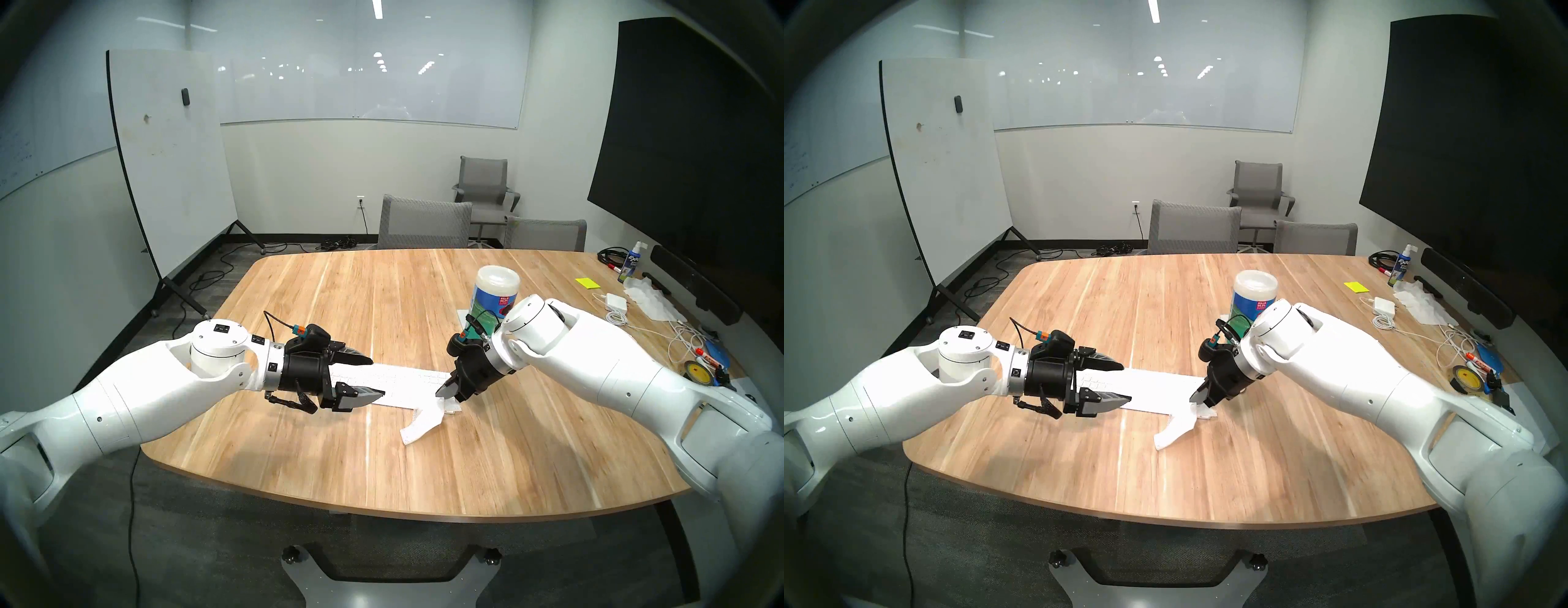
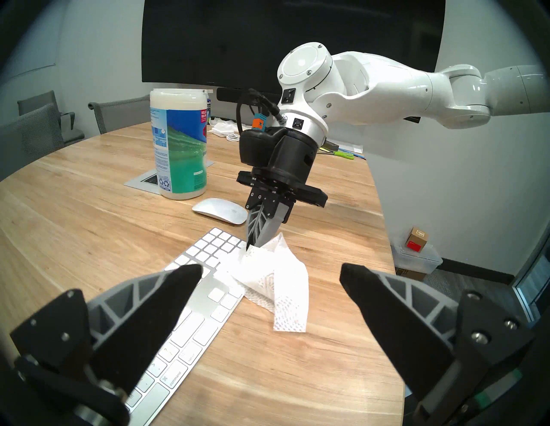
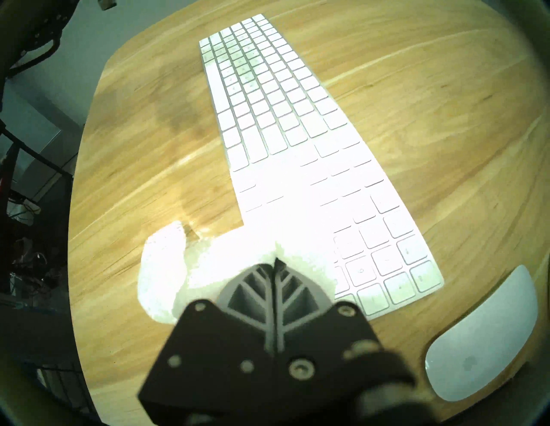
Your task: Wipe the keyboards and mice with a disinfecting wipe, then set the wipe down
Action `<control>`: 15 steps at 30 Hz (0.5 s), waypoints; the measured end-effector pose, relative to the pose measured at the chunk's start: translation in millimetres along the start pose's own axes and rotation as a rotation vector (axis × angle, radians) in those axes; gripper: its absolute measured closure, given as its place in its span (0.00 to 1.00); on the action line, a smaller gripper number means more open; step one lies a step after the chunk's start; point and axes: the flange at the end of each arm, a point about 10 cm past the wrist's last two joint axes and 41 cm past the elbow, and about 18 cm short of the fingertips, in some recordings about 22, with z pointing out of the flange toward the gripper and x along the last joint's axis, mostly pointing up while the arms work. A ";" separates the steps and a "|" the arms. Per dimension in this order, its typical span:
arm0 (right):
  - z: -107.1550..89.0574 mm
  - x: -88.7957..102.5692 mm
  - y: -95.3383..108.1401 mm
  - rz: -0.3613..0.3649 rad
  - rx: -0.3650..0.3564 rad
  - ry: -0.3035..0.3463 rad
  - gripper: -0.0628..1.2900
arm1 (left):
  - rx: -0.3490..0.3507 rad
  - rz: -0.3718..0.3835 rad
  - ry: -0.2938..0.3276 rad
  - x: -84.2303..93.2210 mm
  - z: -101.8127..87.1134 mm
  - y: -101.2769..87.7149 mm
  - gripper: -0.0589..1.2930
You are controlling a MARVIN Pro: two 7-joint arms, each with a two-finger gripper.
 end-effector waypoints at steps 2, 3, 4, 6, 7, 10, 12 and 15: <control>2.2 0.4 5.2 0.012 -0.016 -0.001 0.97 | 0.000 0.000 0.000 0.0 0.0 0.0 0.02; 3.8 0.6 9.0 0.019 -0.028 -0.002 0.97 | 0.000 0.000 0.000 0.0 0.0 0.0 0.02; 5.2 0.6 12.8 0.026 -0.039 -0.003 0.97 | 0.000 0.000 0.000 0.0 0.0 0.0 0.02; 6.9 0.7 16.9 0.034 -0.050 -0.003 0.97 | 0.000 0.000 0.000 0.0 0.0 0.0 0.02; 8.1 0.9 20.0 0.039 -0.060 -0.004 0.97 | 0.000 0.000 0.000 0.0 0.0 0.0 0.02; 10.7 1.2 27.0 0.049 -0.078 -0.004 0.97 | 0.000 0.000 0.000 0.0 0.0 0.0 0.02; 11.6 1.3 31.4 0.054 -0.087 -0.003 0.97 | 0.000 0.000 0.000 0.0 0.0 0.0 0.02; 10.8 2.2 37.2 0.058 -0.098 0.002 0.97 | 0.000 0.000 0.000 0.0 0.0 0.0 0.02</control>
